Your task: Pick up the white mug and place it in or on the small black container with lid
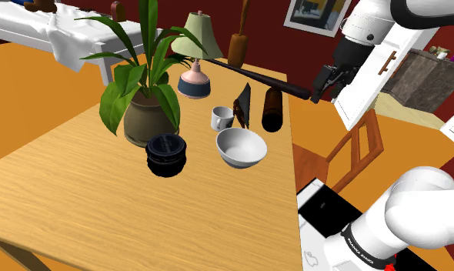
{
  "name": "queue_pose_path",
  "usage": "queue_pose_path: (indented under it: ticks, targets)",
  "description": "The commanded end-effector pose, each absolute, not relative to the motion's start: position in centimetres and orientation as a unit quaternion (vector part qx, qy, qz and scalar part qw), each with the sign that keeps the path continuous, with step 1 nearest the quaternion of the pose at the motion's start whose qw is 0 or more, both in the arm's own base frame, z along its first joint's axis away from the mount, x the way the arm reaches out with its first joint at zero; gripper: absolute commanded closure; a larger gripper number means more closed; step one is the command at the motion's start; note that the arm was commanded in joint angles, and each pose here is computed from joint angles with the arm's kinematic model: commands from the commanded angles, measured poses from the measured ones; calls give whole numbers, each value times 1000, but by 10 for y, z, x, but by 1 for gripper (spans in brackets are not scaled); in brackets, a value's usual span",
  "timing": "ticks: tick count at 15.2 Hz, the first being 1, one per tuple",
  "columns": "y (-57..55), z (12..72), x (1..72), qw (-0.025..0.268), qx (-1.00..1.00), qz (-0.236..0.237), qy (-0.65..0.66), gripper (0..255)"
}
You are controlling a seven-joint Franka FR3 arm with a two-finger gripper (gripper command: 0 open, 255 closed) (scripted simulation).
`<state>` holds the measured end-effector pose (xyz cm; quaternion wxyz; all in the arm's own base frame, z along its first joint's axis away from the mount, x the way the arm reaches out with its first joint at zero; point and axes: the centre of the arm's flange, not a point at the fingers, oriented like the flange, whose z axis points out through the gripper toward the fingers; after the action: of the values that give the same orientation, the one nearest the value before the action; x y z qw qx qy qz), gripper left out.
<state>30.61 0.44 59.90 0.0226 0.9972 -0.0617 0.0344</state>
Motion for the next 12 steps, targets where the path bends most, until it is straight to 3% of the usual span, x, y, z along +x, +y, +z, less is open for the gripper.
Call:
queue_pose_path:
  ticks: [1, 12]
  targets:
    - [4, 599, 306, 23, 997, 34, -62, 0]
    - [42, 522, 423, 28, 996, 40, -69, 0]
